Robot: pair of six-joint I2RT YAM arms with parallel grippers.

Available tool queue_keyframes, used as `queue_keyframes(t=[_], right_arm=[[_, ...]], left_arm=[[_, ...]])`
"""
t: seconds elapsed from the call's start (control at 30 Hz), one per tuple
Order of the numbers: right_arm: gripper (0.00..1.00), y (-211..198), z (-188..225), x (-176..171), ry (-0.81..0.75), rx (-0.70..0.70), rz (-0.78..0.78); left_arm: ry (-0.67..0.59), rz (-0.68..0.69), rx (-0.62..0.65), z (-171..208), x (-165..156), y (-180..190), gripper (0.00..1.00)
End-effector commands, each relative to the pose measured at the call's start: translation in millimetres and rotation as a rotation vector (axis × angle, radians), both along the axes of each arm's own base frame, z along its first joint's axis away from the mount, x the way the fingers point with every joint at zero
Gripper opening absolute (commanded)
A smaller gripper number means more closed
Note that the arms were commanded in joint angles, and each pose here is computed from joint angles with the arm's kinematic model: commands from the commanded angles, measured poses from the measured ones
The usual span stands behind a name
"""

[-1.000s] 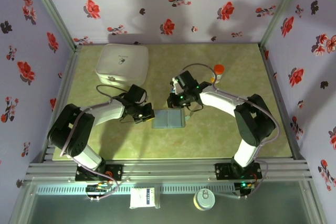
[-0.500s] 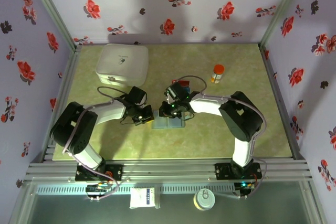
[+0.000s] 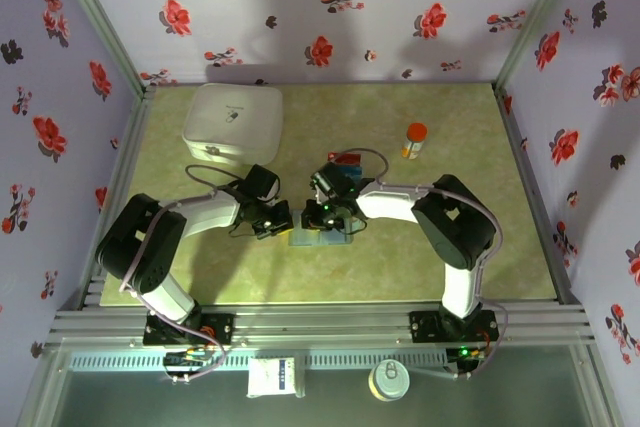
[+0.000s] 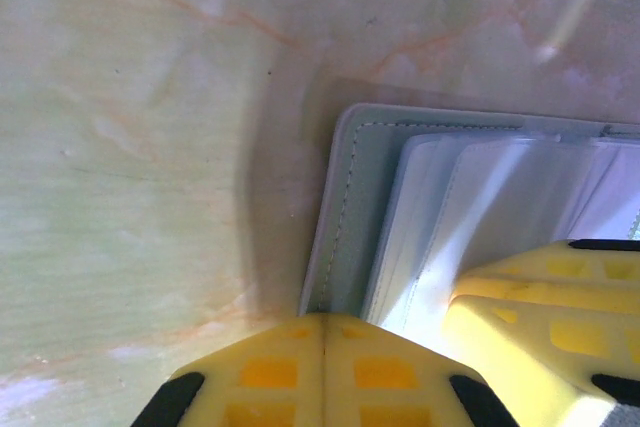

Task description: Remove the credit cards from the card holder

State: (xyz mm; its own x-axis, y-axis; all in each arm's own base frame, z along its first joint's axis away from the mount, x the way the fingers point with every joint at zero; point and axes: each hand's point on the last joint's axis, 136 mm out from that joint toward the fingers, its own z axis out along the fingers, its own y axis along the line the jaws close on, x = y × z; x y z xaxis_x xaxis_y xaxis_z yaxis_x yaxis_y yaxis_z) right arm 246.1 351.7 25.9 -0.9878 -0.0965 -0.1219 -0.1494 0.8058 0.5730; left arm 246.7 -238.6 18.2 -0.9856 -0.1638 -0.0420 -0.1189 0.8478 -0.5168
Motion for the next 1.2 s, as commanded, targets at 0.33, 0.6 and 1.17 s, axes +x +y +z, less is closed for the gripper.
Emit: queue_keyframes(t=[0.33,0.6,1.17], right_arm=[[0.23,-8,41,11,-0.118,-0.003,-0.01],[0.47,-62,84,29,-0.354,-0.201,-0.029],[0.99,-246,124,85,-0.693,-0.524,-0.349]], left_arm=[[-0.053,-0.026,0.061,11,3,13,0.01],[-0.231,0.043,0.219,54,34,68,0.31],[-0.434,0.208,0.666,75,75,195,1.0]])
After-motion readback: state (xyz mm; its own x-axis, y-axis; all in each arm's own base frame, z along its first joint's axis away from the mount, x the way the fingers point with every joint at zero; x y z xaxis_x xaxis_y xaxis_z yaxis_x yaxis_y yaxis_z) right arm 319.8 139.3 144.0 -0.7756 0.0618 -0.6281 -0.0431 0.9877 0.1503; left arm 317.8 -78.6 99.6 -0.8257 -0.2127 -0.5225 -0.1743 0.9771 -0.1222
